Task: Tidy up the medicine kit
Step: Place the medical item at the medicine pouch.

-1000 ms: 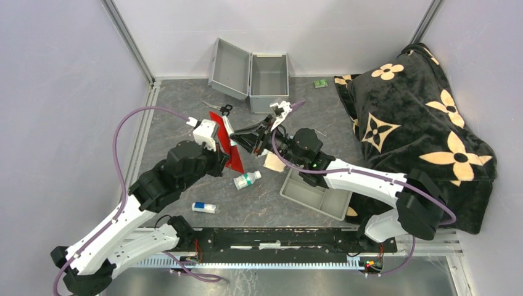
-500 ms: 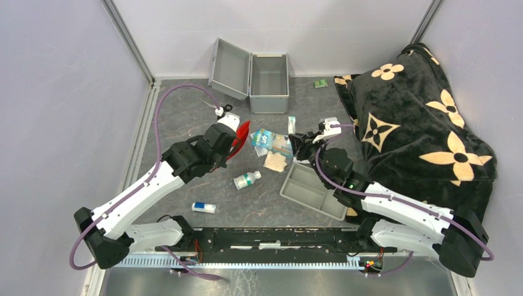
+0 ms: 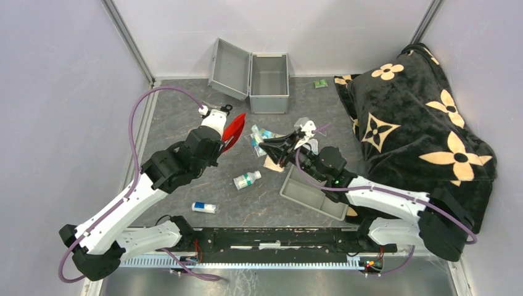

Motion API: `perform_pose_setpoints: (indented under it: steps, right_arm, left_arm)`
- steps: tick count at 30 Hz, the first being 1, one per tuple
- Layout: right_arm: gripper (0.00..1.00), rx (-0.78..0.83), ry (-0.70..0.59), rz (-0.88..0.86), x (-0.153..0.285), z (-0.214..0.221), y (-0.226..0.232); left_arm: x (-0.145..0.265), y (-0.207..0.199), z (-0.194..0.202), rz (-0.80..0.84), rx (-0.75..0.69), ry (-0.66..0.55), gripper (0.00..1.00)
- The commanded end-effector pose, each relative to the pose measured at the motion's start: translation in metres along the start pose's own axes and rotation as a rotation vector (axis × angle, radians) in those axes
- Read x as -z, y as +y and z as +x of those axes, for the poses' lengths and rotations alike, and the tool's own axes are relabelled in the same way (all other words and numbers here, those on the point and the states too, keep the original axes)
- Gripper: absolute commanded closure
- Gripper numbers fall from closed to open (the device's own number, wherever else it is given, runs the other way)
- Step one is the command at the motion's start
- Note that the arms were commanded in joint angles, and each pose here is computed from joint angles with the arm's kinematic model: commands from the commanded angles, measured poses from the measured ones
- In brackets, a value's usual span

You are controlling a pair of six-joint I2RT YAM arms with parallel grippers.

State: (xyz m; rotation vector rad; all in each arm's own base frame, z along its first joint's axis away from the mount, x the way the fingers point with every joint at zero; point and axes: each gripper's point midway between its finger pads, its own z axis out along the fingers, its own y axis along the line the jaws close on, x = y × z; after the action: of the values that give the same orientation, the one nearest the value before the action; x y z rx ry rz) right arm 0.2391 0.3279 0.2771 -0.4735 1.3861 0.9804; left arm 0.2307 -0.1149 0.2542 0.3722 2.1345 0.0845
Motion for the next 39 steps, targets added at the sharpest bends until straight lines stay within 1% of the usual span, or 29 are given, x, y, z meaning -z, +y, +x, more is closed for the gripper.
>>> perform_pose_setpoints:
  steps: [1,4,7,11,22,25,30,39]
  right_arm:
    - [0.75,0.101,-0.183,-0.327,-0.018,-0.053,0.061]
    - [0.76,0.182,-0.200,-0.443,-0.026,-0.052,0.079]
    - [0.76,0.298,-0.240,-0.482,-0.029,-0.051,0.083]
    - [0.76,0.413,-0.268,-0.474,-0.035,-0.040,0.077]
    - [0.79,0.646,-0.293,-0.472,-0.045,-0.018,0.069]
    - [0.78,0.712,-0.282,-0.478,-0.046,-0.011,0.066]
    - [0.76,0.805,-0.227,-0.512,-0.044,0.009,0.064]
    - [0.76,0.918,-0.176,-0.526,-0.039,0.033,0.054]
  left_arm:
    - [0.004,-0.010,-0.017,0.069,-0.013,-0.052,0.98]
    - [0.005,-0.019,-0.017,0.119,-0.012,-0.051,0.98]
    - [0.006,-0.024,-0.018,0.149,-0.011,-0.050,0.98]
    - [0.009,-0.031,-0.020,0.192,0.002,-0.059,0.98]
    - [0.015,-0.045,-0.021,0.278,0.006,-0.064,0.98]
    - [0.016,-0.046,-0.021,0.284,0.006,-0.064,0.98]
    - [0.018,-0.045,-0.022,0.290,0.009,-0.070,0.98]
    - [0.020,-0.048,-0.023,0.309,0.013,-0.073,0.98]
